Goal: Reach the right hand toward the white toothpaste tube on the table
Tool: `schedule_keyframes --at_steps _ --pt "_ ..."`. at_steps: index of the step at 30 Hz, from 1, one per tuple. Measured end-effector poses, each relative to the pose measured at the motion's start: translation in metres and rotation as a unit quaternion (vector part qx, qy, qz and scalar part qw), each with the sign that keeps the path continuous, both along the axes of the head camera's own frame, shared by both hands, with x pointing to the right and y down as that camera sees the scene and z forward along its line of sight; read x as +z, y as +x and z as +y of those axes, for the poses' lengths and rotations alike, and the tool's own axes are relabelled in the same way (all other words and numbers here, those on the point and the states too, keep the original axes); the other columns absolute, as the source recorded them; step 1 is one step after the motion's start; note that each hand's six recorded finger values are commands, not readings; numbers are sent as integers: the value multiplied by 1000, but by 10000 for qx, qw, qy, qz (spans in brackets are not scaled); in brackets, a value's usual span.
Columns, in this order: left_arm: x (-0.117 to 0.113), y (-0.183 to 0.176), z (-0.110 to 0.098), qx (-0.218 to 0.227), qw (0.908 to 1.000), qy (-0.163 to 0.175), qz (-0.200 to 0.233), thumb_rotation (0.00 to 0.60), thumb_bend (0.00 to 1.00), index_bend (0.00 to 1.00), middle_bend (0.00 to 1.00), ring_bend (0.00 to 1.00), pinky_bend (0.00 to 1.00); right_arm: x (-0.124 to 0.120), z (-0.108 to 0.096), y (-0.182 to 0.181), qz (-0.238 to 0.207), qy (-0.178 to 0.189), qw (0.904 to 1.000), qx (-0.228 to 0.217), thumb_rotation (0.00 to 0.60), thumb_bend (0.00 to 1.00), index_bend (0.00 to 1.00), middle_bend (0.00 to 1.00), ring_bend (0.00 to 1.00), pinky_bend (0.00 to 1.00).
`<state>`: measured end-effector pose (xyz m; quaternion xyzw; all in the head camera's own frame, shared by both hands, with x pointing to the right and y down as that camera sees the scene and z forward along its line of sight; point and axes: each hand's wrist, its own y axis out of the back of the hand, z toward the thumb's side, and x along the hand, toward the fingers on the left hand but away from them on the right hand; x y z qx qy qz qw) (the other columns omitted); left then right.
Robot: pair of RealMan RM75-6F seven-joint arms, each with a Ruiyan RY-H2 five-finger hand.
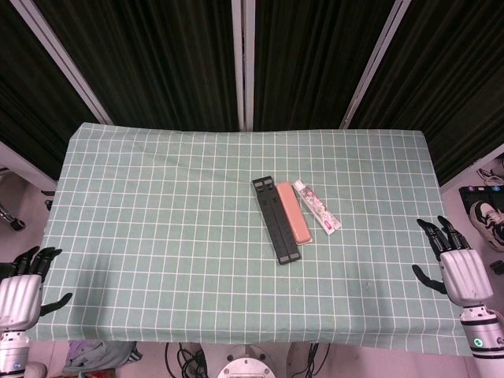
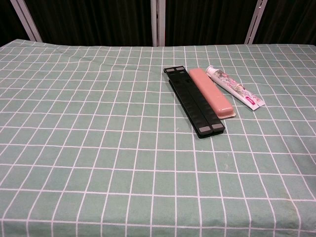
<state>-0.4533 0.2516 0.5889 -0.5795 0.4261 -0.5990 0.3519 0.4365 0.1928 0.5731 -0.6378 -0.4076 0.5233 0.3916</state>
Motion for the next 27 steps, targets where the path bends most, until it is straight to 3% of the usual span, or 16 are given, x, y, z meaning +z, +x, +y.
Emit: schedule_keyframes --at_steps 8,14,21,27 --pt "4 1 -2 3 10000 -46 15 600 7 204 171 97 152 5 -6 -5 19 -47 10000 -59 600 176 91 153 24 199" --pt "1 1 0 -2 10000 19 47 600 7 204 171 97 152 14 -22 -16 -81 -141 9998 -115 600 174 69 156 25 218" --pt "-1 1 8 -29 9999 85 119 600 7 204 171 97 152 52 -66 -47 -229 -725 9971 68 600 66 12 155 27 280" --pt "-1 -6 17 -136 9998 56 108 600 7 204 171 97 152 91 -104 -89 -90 -1224 9922 202 600 56 0 144 27 281"
